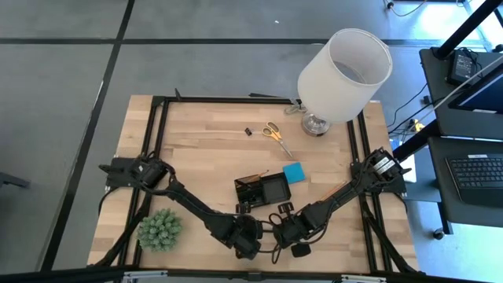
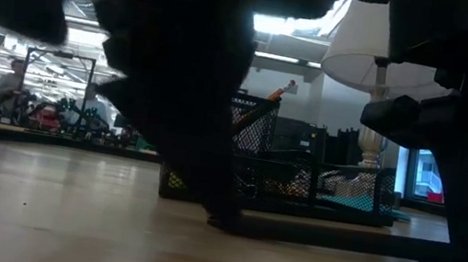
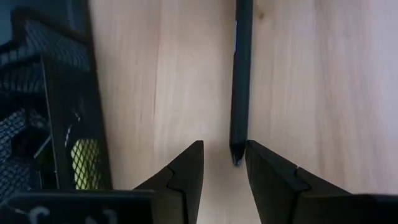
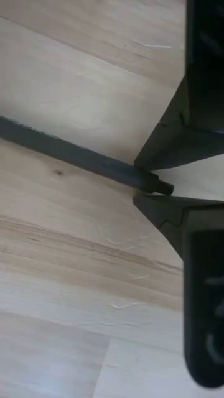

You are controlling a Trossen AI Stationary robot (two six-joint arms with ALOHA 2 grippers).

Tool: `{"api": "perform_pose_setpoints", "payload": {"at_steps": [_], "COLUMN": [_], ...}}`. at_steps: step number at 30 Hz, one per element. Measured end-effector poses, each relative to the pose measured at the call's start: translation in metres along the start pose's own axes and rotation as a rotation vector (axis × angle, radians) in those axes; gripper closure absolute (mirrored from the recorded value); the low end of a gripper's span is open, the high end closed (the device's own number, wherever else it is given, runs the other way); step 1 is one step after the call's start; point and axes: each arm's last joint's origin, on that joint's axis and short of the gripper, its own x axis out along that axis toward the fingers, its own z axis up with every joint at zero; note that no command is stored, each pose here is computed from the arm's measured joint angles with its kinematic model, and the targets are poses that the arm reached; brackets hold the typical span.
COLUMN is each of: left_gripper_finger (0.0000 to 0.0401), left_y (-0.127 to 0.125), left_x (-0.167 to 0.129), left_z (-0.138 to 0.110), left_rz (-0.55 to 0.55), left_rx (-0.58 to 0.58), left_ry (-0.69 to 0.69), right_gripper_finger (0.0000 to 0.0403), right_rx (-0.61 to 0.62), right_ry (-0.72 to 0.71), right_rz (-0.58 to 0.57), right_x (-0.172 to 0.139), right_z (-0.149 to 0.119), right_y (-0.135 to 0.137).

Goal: Pick and place office supplies into organizer
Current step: Put the black pen into the desk organizer

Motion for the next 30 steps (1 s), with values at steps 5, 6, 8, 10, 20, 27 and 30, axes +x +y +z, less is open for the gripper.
{"api": "perform_pose_setpoints", "payload": {"at_steps": [5,6,8,10,20,27,30], "left_gripper_finger": [0.0287,0.0287,0.0289,0.0298,0.0389,0.0396,0.0397], "left_y": [0.003,0.003,0.004,0.004,0.003,0.003,0.003], "left_x": [0.007,0.009,0.010,0.010,0.011,0.012,0.012], "left_z": [0.000,0.000,0.001,0.001,0.000,0.000,0.000], "left_rz": [-0.038,-0.046,-0.051,-0.051,-0.057,-0.062,-0.065], "left_rx": [-0.009,-0.011,-0.016,-0.015,-0.013,-0.013,-0.013], "left_ry": [0.037,0.048,0.052,0.052,0.056,0.061,0.063], "right_gripper_finger": [0.0322,0.0322,0.0322,0.0322,0.0322,0.0322,0.0322], "right_rx": [-0.002,-0.002,-0.002,-0.002,-0.001,0.019,0.026], "right_ry": [-0.002,-0.003,-0.005,-0.006,-0.014,-0.011,-0.011], "right_rz": [0.000,0.001,0.001,0.002,0.004,0.008,0.008], "right_x": [0.000,0.000,0.000,0.000,0.000,0.000,-0.001], "right_z": [0.000,0.000,0.000,0.001,0.001,0.000,-0.002], "right_y": [0.000,0.000,0.000,0.000,0.000,0.005,0.010]}}
